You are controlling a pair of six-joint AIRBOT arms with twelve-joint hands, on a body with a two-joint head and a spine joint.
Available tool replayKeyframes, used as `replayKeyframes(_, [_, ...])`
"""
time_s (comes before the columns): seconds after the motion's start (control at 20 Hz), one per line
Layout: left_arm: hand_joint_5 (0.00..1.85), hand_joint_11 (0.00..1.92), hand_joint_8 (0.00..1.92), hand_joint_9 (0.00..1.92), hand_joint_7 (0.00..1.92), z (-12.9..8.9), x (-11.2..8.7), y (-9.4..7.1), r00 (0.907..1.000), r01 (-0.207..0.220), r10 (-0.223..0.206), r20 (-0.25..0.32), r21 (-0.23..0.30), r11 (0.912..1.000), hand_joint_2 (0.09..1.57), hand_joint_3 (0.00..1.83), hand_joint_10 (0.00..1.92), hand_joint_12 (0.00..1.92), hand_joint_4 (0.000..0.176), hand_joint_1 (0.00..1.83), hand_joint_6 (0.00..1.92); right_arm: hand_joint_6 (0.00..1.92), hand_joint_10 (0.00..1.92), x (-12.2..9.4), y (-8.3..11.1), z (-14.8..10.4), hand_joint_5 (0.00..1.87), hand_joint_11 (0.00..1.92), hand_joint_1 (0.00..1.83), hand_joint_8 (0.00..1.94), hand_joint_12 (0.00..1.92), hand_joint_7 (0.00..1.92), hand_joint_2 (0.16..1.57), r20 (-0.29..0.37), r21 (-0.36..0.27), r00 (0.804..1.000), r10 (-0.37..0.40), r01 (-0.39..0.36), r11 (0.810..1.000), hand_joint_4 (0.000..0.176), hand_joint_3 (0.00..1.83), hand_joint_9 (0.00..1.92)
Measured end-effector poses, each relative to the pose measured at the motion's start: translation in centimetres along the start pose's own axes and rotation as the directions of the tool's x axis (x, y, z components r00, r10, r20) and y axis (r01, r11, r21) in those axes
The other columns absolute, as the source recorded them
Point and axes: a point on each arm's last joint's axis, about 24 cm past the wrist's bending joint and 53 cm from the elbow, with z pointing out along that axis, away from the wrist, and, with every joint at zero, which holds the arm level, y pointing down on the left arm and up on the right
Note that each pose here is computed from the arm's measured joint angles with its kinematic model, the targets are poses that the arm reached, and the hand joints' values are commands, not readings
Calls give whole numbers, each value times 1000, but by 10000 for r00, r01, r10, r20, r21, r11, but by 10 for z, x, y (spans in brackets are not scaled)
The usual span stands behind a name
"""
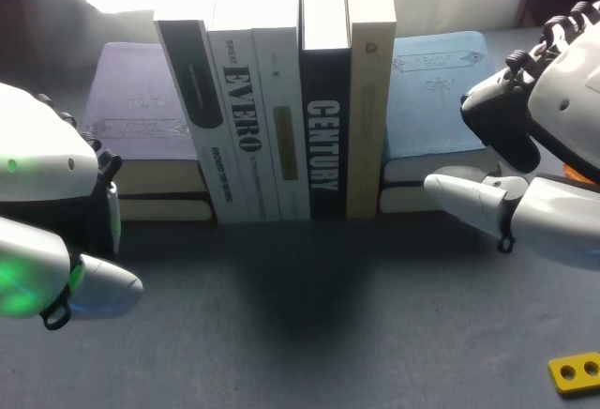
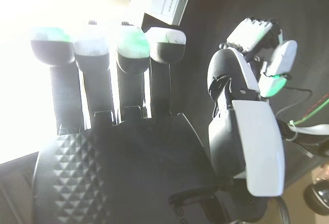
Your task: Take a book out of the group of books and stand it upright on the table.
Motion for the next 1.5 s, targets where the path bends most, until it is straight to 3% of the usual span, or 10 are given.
replayKeyframes(0.05, [29,0,42,82,103,0,0,0,10000,11,-11,3,-4,10000,1189,167,93,476,49,0,42,99,53,0,0,0,139,0,22,46,516,150,1047,-10,30,10000,19,-19,10000,10,206,122])
replayKeyframes(0.1, [45,0,2,110,127,0,0,2,10000,42,-42,-7,-38,10000,1248,24,19,476,51,0,4,18,13,1,-1,0,190,0,0,4,552,191,1128,-36,72,10000,20,-20,10000,6,32,156])
replayKeyframes(0.25, [135,0,4,149,172,0,-1,2,10000,35,-35,21,-33,10000,1272,4,11,478,57,1,8,2,2,3,-1,2,158,0,0,1,449,143,1126,-27,205,10000,44,-44,9998,22,2,131])
replayKeyframes(0.4, [127,0,0,140,157,0,2,0,10000,-9,9,-51,-7,10000,1267,0,3,440,60,0,2,5,4,2,-10,4,170,0,46,5,448,160,1121,215,775,9998,25,-41,9970,1,1,135])
replayKeyframes(0.6, [103,0,3,149,167,1,3,1,10000,-9,9,-83,-28,10000,1268,0,4,511,54,0,2,6,3,-1,-3,9,170,0,35,3,410,166,1144,652,765,9978,153,-203,9969,2,3,114])
replayKeyframes(0.8, [105,0,1,162,175,1,2,1,10000,-9,9,-76,-26,10000,1269,1,4,556,59,0,2,6,0,0,13,18,195,0,4,0,353,135,1152,1101,575,9939,64,-128,9983,35,3,80])
replayKeyframes(1.0, [82,0,1,115,132,0,1,0,10000,-9,9,-25,-1,10000,1273,1,2,413,51,0,0,23,1,-1,8,28,313,0,0,2,236,132,1146,1433,692,9890,367,-470,9965,32,0,54])
replayKeyframes(1.15, [98,0,3,130,140,0,1,0,10000,-9,9,-28,-2,10000,1271,0,6,470,52,0,4,21,4,-9,-2,37,382,0,0,7,245,177,1150,2078,980,9777,293,-506,9939,17,2,72])
replayKeyframes(1.35, [105,0,2,133,143,0,1,1,10000,5,-5,-29,-18,10000,1276,2,4,451,47,0,10,13,2,-10,-9,48,413,0,0,1,345,193,1155,2390,1134,9701,417,-705,9910,14,1,86])
replayKeyframes(1.5, [93,0,2,121,123,0,0,0,10000,5,-5,-16,-9,10000,1275,1,3,404,51,0,5,3,5,-19,-4,56,404,0,0,2,205,169,1162,2809,992,9585,494,-802,9918,15,2,54])
